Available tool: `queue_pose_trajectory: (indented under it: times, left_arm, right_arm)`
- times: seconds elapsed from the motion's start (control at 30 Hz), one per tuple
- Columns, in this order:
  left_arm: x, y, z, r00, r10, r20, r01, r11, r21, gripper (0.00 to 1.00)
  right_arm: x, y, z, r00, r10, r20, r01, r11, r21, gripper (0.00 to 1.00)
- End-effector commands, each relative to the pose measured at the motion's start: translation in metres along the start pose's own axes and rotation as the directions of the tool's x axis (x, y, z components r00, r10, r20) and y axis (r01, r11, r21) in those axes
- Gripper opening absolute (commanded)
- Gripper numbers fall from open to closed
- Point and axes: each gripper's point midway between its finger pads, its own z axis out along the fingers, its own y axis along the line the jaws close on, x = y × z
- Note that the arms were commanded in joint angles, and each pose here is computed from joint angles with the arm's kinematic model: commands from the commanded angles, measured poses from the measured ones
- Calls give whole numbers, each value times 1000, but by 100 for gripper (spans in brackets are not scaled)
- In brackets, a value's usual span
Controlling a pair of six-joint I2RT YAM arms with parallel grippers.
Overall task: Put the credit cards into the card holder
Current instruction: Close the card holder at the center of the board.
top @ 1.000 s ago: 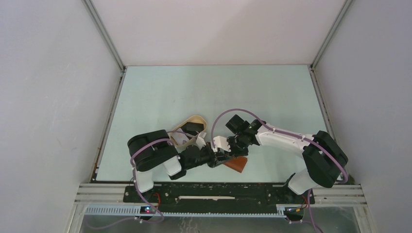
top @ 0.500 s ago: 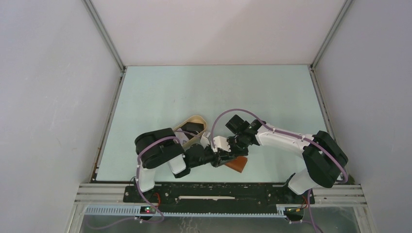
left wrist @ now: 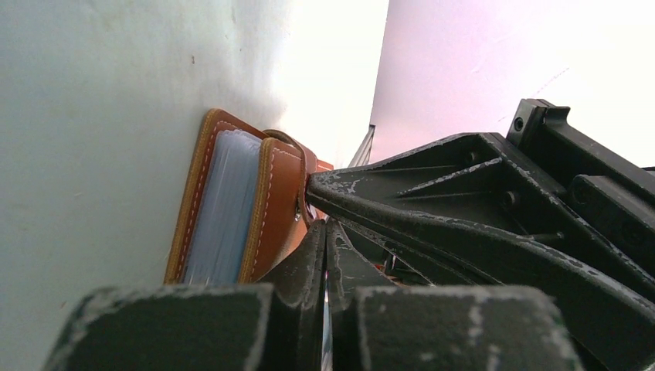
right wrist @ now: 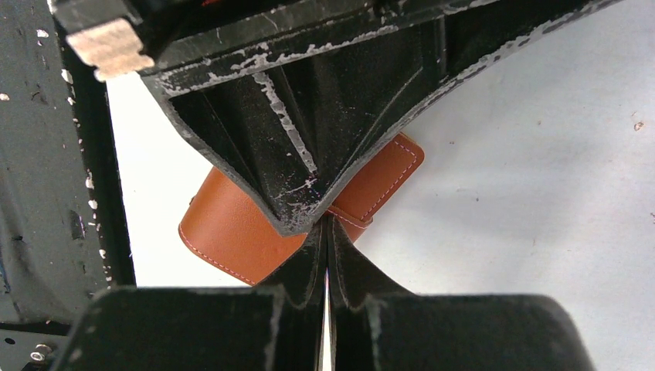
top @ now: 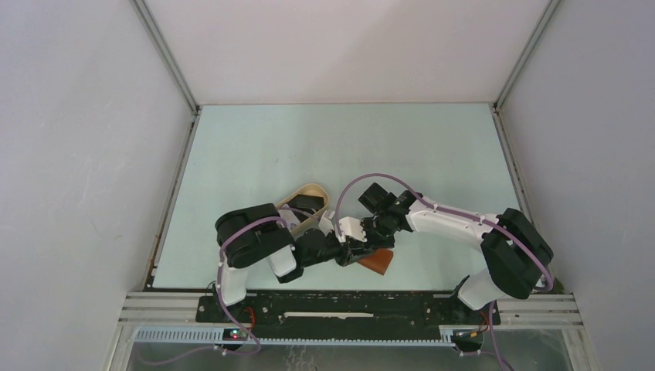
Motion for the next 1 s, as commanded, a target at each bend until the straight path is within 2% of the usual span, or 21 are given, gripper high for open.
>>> queue_pose_trajectory:
  times: [0.0, 0.47, 0.97]
  left_arm:
    - [-12, 3, 3, 999, -6, 45, 6, 1000, -13, 4]
    - [-13, 32, -6, 996, -68, 59, 74, 993, -97, 0]
    - [-7, 54, -11, 992, -117, 44, 123, 976, -180, 0]
  right_arm:
    - [21, 25, 24, 998, 1, -66, -8, 995, -98, 4]
    - [18, 27, 24, 998, -10, -61, 4, 995, -101, 4]
    - [7, 22, 20, 1000, -10, -25, 8, 998, -65, 5]
